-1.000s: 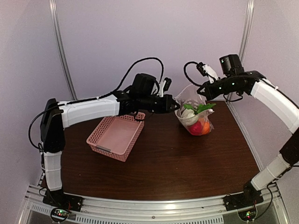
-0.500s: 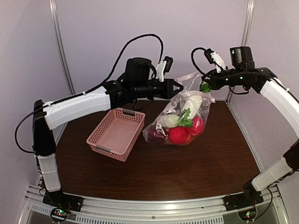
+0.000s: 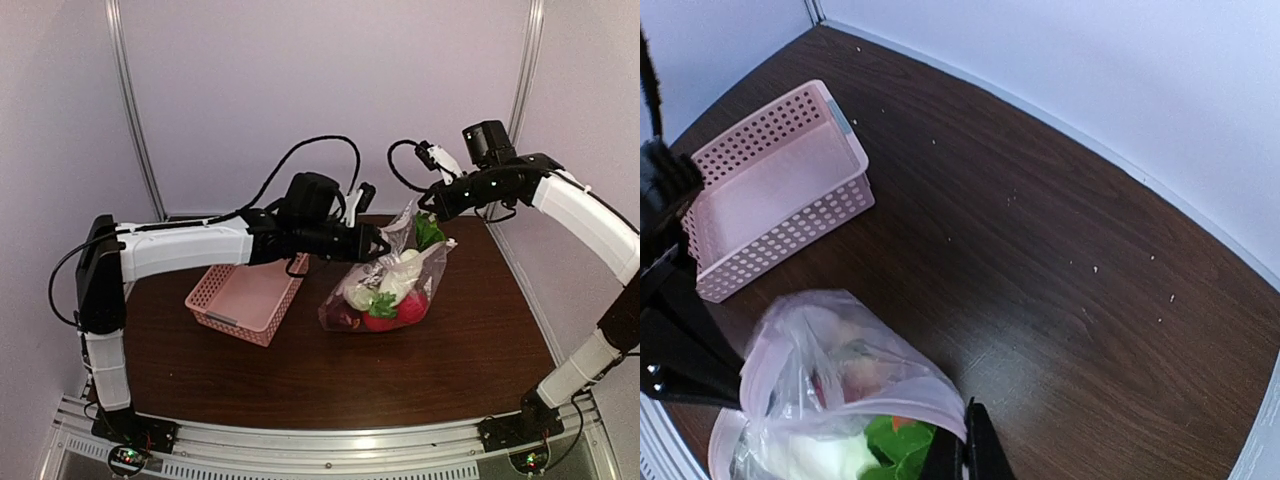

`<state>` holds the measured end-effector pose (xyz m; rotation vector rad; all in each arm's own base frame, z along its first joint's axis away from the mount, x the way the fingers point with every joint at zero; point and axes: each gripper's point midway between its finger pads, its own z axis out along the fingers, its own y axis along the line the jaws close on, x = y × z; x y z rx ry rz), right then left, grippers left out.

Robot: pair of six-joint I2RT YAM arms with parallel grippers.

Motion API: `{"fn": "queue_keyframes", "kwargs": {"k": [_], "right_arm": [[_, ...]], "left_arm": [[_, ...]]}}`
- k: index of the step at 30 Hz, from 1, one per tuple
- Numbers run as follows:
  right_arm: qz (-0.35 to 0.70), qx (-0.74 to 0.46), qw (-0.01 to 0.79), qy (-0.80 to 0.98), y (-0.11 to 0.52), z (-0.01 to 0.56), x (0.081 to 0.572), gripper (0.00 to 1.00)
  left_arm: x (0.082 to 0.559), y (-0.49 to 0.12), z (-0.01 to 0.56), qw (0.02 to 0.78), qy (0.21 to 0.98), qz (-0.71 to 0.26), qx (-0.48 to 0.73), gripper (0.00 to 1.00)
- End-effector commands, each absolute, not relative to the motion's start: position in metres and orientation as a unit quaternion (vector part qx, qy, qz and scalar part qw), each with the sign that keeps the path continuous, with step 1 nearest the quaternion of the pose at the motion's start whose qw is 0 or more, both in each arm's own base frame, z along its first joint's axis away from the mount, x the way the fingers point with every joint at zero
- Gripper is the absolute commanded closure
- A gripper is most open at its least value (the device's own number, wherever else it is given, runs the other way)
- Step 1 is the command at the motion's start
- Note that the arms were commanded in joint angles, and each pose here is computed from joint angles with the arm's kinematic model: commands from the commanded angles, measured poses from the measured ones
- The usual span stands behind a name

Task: Place the food in the zip-top bag and seal the zipper
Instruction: Adjust the zipper food storage bag at the center of the board.

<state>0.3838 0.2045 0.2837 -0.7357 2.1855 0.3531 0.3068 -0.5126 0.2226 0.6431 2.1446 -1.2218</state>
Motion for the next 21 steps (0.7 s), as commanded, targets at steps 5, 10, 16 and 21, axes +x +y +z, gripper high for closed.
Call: {"fn": "queue_keyframes", "kwargs": {"k": [5, 10, 16, 21], "right_arm": [[0.136, -0.292, 0.475, 0.819, 0.198, 0.340, 0.371, 1.00], [0.133, -0.284, 0.493, 0.812, 0.197, 0.345, 0.373, 1.00], [0.185, -0.322, 0.465, 0.804, 0.220, 0.347, 0.365, 1.00], [0.103, -0.312, 0.465, 0.822, 0.204, 0.328, 0.378, 1.00]], "left_arm": [[0.280, -0.495, 0.367, 0.463, 0.711, -0.473, 0.240, 1.00], [0.295, -0.496, 0.334, 0.401, 0.731, -0.501, 0.233, 1.00], [0.302, -0.518, 0.251, 0.301, 0.779, -0.487, 0.257, 1.00], [0.286, -0.529, 0.284, 0.352, 0.754, -0.481, 0.277, 1.00]]}}
